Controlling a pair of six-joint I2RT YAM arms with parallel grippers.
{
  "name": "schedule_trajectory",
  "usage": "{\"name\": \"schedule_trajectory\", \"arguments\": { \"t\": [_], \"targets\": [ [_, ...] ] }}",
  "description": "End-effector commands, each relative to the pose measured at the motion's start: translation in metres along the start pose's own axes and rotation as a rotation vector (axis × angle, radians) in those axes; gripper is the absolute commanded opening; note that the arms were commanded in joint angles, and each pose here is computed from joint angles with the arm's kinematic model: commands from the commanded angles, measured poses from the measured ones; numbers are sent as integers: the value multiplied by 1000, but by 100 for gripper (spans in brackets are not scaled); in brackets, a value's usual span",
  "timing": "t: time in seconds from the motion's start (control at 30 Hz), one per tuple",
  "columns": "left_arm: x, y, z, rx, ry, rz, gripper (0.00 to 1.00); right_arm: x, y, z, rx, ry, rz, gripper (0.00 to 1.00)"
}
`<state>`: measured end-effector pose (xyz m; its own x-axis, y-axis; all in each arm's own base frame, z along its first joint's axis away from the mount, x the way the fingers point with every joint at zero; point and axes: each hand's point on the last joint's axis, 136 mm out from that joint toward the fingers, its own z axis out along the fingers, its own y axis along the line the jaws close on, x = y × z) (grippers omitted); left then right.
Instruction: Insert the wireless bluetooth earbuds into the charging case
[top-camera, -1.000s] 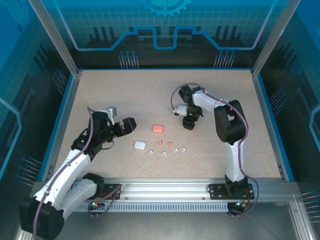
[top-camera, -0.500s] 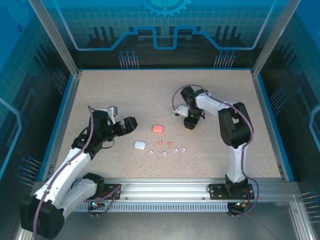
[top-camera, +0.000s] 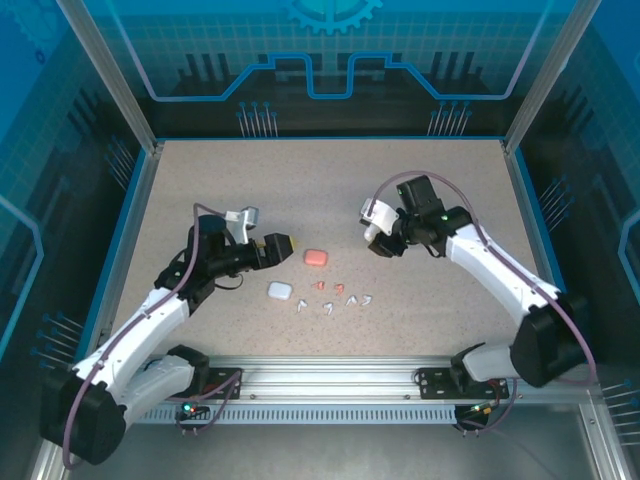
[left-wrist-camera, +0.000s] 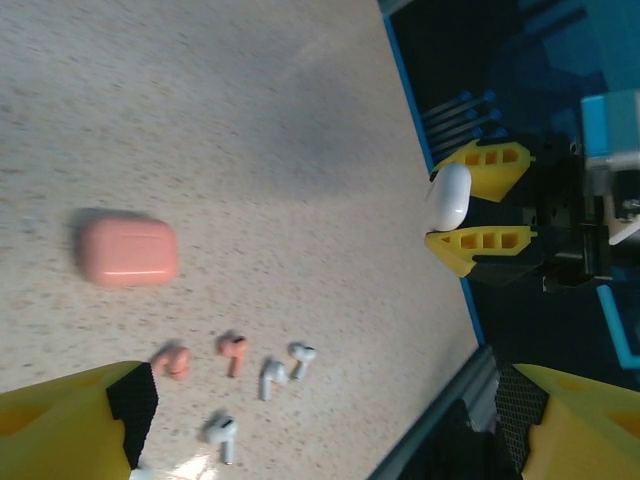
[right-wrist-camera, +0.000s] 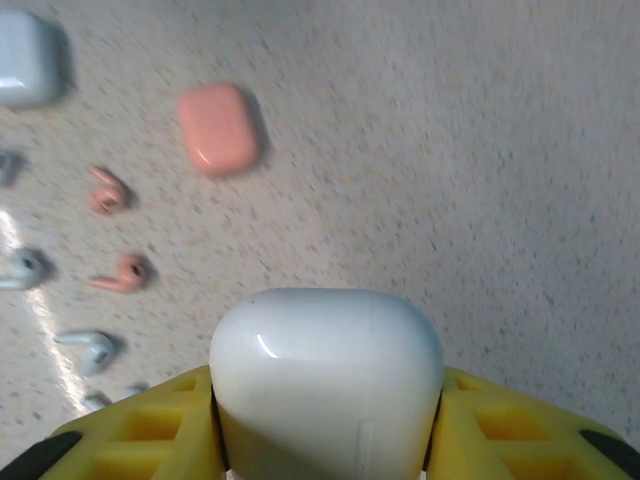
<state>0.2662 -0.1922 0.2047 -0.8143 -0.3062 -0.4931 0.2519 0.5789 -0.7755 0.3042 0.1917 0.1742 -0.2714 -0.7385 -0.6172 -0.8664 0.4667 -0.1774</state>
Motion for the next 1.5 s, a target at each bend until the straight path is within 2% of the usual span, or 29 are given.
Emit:
{"name": "schedule_trajectory", "arguments": {
  "t": [0.0, 0.2, 0.47, 0.8, 1.3, 1.47],
  "targets": [
    [-3, -40, 7, 131, 34, 40, 89, -31, 22, -12, -49, -172, -49, 40],
    [12, -67, 27, 198, 106, 91, 88, -47, 43, -26, -67, -255, -114, 40],
    [21, -91, 52, 225, 154, 133, 87, -55, 57, -25, -77, -262, -164, 40],
    [24, -100, 70, 213, 168, 149, 80, -55, 65, -21, -82, -240, -189, 40],
    [26, -99, 90, 179, 195, 152, 57, -60, 72, -19, -97, -246, -201, 40],
    [31, -100, 93, 175, 214, 159, 52, -59, 69, -17, -87, -232, -196, 40]
  ]
}}
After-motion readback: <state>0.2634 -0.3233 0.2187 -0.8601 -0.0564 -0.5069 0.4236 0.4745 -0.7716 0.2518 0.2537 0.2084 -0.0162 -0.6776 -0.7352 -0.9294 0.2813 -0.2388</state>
